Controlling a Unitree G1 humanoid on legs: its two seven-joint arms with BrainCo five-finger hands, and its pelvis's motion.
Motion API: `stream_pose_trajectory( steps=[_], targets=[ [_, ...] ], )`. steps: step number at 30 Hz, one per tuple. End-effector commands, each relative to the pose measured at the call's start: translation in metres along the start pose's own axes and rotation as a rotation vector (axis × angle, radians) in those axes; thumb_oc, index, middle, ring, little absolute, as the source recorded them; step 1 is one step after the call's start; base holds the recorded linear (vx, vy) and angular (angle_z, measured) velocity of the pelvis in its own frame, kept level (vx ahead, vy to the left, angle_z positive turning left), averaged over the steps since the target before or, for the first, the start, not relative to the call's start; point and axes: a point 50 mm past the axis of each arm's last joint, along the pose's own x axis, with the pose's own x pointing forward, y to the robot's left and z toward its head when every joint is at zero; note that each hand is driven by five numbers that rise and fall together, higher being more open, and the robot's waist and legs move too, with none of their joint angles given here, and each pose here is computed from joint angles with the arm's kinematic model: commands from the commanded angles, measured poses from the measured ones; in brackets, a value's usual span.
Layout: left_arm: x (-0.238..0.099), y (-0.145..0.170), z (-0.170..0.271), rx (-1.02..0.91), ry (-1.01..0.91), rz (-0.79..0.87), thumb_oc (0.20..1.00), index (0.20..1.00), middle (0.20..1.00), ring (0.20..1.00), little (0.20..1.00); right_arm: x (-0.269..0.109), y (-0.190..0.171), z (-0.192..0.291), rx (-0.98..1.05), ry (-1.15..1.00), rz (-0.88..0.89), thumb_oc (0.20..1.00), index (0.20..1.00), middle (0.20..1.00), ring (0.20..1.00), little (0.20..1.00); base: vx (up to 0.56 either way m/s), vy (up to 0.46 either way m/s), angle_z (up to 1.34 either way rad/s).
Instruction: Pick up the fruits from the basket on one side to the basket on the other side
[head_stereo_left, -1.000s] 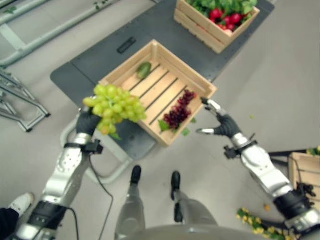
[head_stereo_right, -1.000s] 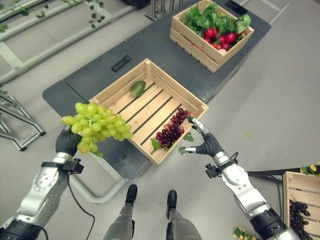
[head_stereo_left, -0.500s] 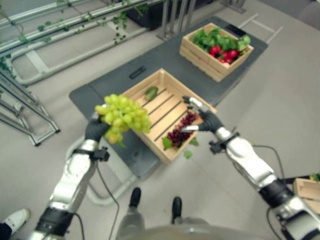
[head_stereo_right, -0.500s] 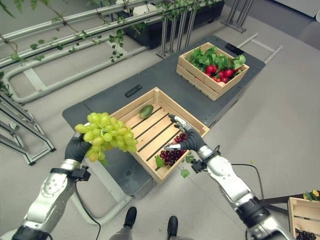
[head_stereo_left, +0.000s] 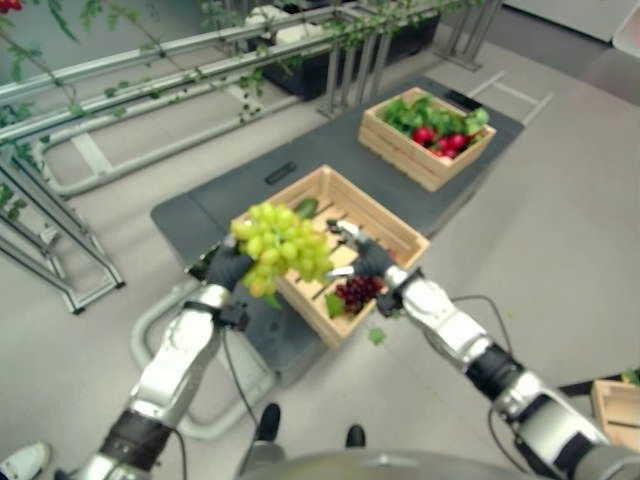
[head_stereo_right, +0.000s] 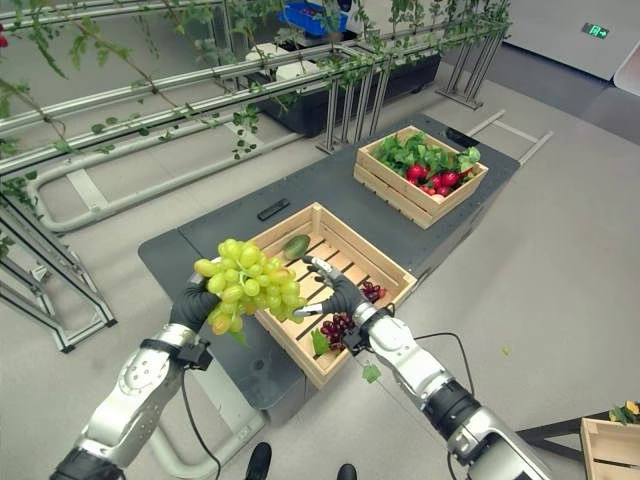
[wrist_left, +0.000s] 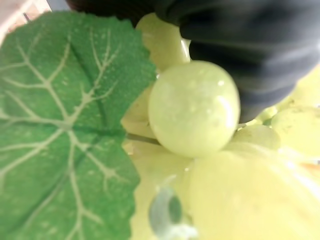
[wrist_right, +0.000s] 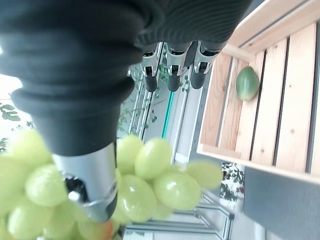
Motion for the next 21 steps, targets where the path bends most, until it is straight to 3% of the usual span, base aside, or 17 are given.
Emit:
stream_pose_trajectory(
  steps=[1,21],
  targets=[
    [0.025,-0.015,0.028,-0.01,-0.159,-0.06,0.2,0.2,0.2,0.2,0.2,0.019,0.013,0.023,0.053,-0.098,0.019,1.0,1.0,1.0,1.0,1.0,0.02,-0.002,0.05],
    [0.04,-0.081,0.029,-0.159,-0.142,-0.276,0.2,0.2,0.2,0.2,0.2,0.039,0.043,0.023,0.127,-0.07,0.045,1.0,1.0,1.0,1.0,1.0,0.01,-0.002,0.05]
  ],
)
